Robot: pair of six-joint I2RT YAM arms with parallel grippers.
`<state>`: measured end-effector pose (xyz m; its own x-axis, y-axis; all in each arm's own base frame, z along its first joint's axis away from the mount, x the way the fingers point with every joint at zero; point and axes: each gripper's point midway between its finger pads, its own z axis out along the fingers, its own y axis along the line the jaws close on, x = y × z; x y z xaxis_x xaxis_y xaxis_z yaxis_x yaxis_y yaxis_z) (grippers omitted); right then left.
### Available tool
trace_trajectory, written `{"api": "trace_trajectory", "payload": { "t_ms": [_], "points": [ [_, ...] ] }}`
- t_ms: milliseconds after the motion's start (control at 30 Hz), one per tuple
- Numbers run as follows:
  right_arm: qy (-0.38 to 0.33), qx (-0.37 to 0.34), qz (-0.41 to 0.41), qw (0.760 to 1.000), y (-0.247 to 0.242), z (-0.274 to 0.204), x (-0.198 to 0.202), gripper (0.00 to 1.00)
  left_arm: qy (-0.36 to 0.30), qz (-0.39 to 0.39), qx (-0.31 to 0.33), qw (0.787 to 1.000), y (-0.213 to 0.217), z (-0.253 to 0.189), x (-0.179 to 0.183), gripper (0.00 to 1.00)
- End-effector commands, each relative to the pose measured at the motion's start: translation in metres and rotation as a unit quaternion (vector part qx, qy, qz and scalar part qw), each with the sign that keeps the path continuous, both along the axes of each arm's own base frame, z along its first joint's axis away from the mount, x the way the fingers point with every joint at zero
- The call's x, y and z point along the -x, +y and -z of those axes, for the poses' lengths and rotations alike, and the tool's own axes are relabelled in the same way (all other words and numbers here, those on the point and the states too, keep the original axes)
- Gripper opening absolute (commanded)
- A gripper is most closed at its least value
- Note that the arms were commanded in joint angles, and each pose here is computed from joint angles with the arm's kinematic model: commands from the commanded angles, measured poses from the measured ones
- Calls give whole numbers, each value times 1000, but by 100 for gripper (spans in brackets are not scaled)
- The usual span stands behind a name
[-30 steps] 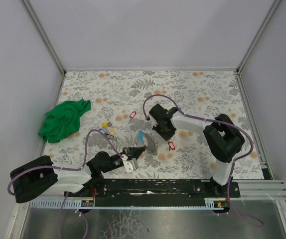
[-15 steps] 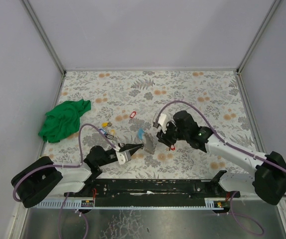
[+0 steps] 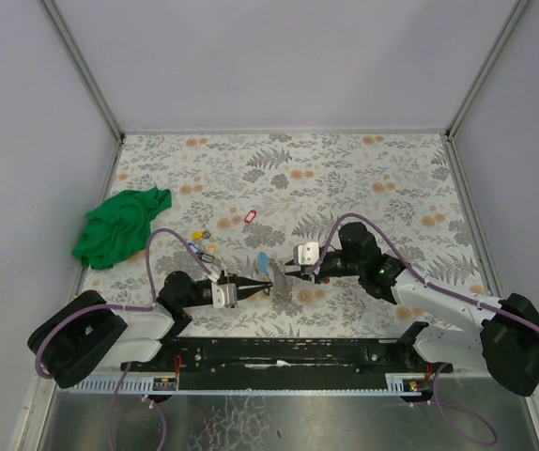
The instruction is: Put the keys on the keyring
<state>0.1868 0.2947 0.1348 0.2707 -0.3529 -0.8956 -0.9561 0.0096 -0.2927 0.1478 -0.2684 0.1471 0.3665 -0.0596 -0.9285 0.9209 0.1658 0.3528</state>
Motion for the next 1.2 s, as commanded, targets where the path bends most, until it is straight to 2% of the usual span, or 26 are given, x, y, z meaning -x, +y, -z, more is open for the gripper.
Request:
{"api": "trace_trajectory", "payload": {
  "t_ms": [0, 333, 600, 1167],
  "points": [
    [-53, -64, -78, 993, 17, -35, 13, 32, -39, 22, 38, 998, -2, -27, 6, 0],
    [-37, -60, -114, 991, 22, -27, 28, 28, -37, 18, 45, 998, -3, -31, 3, 0],
    [-17, -47, -116, 992, 32, -20, 33, 29, -35, 11, 51, 998, -3, -34, 0, 0],
    [-3, -77, -108, 991, 42, -33, 36, 30, -29, -7, 49, 998, -3, -32, -6, 0]
  ]
}}
